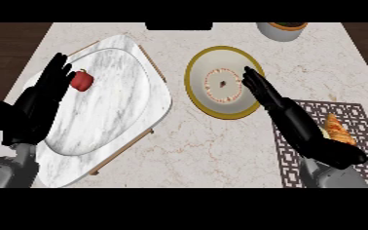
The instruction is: Pick the croissant from the placemat and place it in the bowl
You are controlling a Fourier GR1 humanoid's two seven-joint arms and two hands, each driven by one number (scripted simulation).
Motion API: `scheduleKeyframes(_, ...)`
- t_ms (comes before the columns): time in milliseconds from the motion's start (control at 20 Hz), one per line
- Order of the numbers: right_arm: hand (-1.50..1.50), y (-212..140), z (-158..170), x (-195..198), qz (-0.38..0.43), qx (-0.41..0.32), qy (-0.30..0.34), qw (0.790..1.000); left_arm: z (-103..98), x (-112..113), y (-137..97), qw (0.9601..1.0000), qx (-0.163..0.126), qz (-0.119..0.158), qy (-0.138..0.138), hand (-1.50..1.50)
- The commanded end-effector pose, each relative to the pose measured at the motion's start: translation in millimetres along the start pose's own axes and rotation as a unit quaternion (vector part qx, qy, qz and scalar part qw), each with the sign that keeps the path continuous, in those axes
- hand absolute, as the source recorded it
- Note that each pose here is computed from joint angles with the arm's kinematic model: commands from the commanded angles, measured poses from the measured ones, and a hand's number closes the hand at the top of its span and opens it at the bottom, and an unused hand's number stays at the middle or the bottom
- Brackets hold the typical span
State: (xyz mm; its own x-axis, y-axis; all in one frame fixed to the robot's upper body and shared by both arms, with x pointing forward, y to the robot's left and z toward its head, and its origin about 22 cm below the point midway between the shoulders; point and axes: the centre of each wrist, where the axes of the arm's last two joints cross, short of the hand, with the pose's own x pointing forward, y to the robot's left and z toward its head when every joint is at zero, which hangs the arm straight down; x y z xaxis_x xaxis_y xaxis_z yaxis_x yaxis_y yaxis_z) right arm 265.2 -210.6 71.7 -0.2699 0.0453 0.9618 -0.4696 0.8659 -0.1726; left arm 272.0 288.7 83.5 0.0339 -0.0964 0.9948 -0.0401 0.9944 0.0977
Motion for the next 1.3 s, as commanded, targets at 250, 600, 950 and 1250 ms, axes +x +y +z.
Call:
scheduleKeyframes(250,1.5,-62.1,80.6,-56.9,0.254,-0.041,0.303,0.918,2.7,-12.9,-32.4,0.9987,-0.009,-0.024,-0.045,0.0)
scheduleKeyframes(600,-1.5,-63.2,121.9,-63.3,0.359,-0.287,0.08,0.885,17.2,-39.3,-52.1,0.9998,-0.011,-0.003,-0.016,0.0)
scheduleKeyframes(950,-1.5,-41.9,130.4,-30.9,0.435,-0.315,0.035,0.843,5.1,-31.7,-57.4,0.9993,-0.023,-0.011,-0.029,0.0)
scheduleKeyframes(1250,-1.5,-48.9,111.4,7.3,0.485,-0.322,0.145,0.8,-3.5,-43.4,-94.4,0.9989,-0.031,-0.007,-0.034,0.0)
